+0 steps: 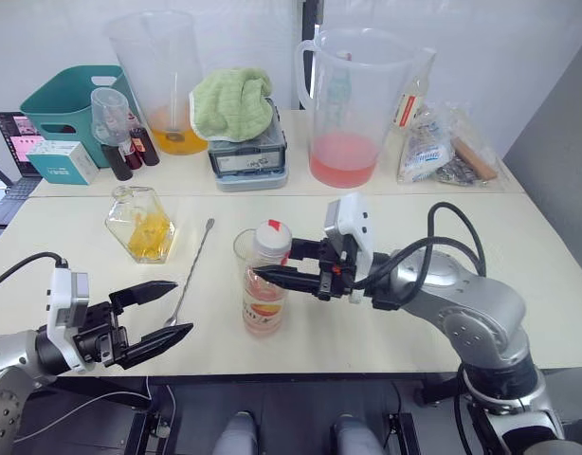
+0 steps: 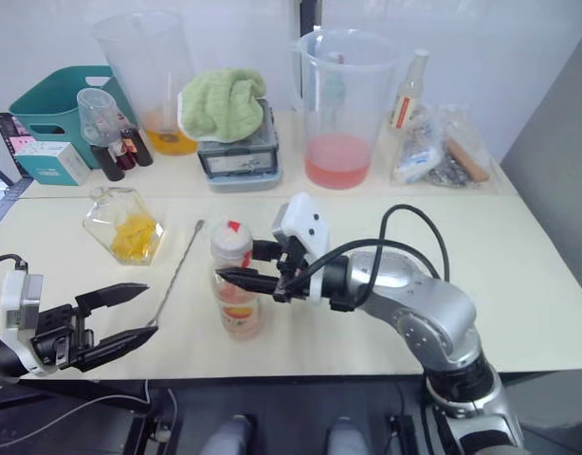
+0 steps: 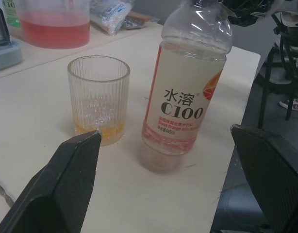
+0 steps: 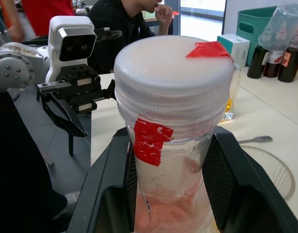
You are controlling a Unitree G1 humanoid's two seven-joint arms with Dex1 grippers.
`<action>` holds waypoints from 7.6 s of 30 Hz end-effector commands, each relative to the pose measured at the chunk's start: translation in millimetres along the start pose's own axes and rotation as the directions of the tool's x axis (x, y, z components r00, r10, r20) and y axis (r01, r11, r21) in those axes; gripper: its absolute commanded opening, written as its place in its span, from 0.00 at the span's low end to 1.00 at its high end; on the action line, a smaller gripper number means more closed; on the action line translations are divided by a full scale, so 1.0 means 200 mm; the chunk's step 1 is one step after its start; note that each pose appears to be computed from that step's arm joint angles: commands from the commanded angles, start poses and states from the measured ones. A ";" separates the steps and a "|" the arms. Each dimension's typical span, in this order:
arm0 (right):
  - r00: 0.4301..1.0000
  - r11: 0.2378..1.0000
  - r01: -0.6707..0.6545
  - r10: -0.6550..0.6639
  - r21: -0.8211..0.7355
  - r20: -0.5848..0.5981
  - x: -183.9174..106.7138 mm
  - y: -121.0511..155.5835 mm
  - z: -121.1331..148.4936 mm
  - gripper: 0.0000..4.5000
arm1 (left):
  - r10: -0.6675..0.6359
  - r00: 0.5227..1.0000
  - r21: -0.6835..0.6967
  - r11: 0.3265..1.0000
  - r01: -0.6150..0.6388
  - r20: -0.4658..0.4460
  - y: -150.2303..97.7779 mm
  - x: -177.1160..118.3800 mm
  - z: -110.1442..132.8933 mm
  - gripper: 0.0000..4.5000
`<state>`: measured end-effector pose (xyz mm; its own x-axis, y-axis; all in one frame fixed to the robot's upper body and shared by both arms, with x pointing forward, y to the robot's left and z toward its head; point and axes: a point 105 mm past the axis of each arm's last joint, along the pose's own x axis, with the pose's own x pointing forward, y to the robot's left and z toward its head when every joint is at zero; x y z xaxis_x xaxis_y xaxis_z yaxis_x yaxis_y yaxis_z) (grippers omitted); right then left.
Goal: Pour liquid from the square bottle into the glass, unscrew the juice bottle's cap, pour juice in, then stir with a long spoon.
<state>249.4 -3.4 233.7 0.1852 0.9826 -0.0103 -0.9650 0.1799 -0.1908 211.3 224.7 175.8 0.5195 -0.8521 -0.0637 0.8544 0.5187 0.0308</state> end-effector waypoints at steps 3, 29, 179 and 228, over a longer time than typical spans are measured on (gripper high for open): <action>0.999 0.993 -0.034 0.032 -0.116 -0.016 0.07 0.01 -0.02 0.30 | -0.023 1.000 0.053 0.998 0.023 0.002 -0.02 0.03 0.06 1.00; 0.904 0.903 -0.426 0.428 -0.063 0.022 0.01 -0.12 -0.02 1.00 | -0.053 0.999 0.053 0.997 0.053 0.001 0.00 0.12 0.11 1.00; 0.998 1.000 0.025 -0.025 0.001 0.060 0.00 0.00 0.03 0.99 | -0.075 0.997 0.108 0.991 0.076 -0.011 0.08 0.10 0.14 1.00; 0.967 0.967 -0.255 0.254 -0.006 -0.012 0.05 -0.02 0.08 0.30 | -0.043 0.999 0.087 0.995 0.044 -0.012 0.01 0.07 0.11 1.00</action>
<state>253.3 5.3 241.6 -0.1726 0.9825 -0.0704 -0.9726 -0.1813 -0.1453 221.7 213.3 192.8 0.4887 -0.8672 -0.0953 0.8717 0.4809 0.0944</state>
